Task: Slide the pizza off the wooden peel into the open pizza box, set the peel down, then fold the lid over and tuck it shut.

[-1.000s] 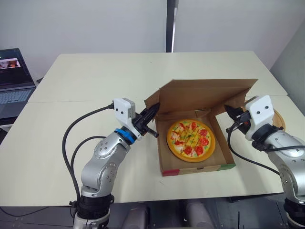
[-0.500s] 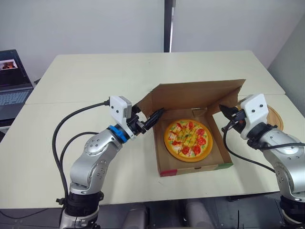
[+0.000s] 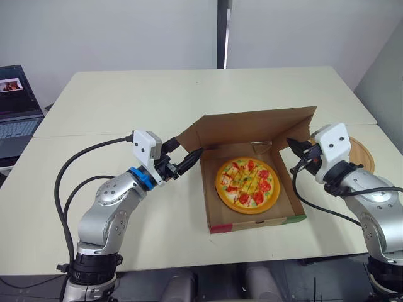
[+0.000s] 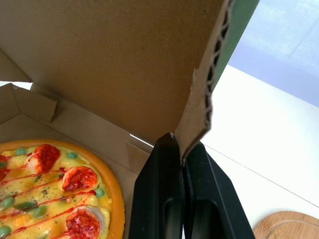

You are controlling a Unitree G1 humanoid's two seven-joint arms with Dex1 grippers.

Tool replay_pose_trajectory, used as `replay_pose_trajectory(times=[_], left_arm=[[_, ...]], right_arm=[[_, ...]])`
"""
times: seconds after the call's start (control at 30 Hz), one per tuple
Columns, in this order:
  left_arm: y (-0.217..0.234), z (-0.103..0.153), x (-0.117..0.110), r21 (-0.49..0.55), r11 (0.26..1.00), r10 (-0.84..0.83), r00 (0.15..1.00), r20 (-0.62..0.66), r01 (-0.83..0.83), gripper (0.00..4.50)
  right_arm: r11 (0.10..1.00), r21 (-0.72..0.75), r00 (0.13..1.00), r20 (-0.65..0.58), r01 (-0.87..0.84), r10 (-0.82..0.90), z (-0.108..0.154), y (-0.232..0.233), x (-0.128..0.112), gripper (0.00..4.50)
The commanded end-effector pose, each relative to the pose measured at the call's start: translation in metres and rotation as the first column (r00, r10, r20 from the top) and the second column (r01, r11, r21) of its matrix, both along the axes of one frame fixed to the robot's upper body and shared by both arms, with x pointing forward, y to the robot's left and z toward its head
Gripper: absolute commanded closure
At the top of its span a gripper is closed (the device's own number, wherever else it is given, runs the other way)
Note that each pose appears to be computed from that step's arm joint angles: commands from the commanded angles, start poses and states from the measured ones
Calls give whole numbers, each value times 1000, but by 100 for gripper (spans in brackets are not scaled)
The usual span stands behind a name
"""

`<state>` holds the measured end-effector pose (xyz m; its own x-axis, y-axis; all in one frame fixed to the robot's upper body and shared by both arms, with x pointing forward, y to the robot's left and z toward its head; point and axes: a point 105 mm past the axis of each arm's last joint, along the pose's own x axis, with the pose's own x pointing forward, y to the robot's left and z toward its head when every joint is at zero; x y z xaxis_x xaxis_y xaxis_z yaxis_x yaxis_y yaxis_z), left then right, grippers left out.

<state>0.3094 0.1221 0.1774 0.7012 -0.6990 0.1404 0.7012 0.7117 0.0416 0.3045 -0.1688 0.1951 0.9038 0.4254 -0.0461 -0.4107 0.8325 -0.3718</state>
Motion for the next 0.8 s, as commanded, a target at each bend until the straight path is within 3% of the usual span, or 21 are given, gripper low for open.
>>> replay_pose_trajectory(times=[0.03, 0.13, 0.43, 0.8], left_arm=[[-2, 11, -4, -17, 1000, -7, 999, 42, 8, 106], [-4, 12, -5, -26, 1000, 2, 999, 43, -1, 161], [-15, 16, -10, -53, 997, 58, 995, 78, -54, 447], [-34, 31, -16, -114, 988, 114, 987, 117, -100, 447]], right_arm=[[1000, 4, 999, 34, -30, 29, 9, 7, -3, 450], [1000, 7, 999, 32, -30, 30, 8, 8, -2, 450], [999, 12, 999, 33, -35, 35, 8, 9, -2, 450], [999, 19, 999, 37, -35, 34, 13, 10, 5, 450]])
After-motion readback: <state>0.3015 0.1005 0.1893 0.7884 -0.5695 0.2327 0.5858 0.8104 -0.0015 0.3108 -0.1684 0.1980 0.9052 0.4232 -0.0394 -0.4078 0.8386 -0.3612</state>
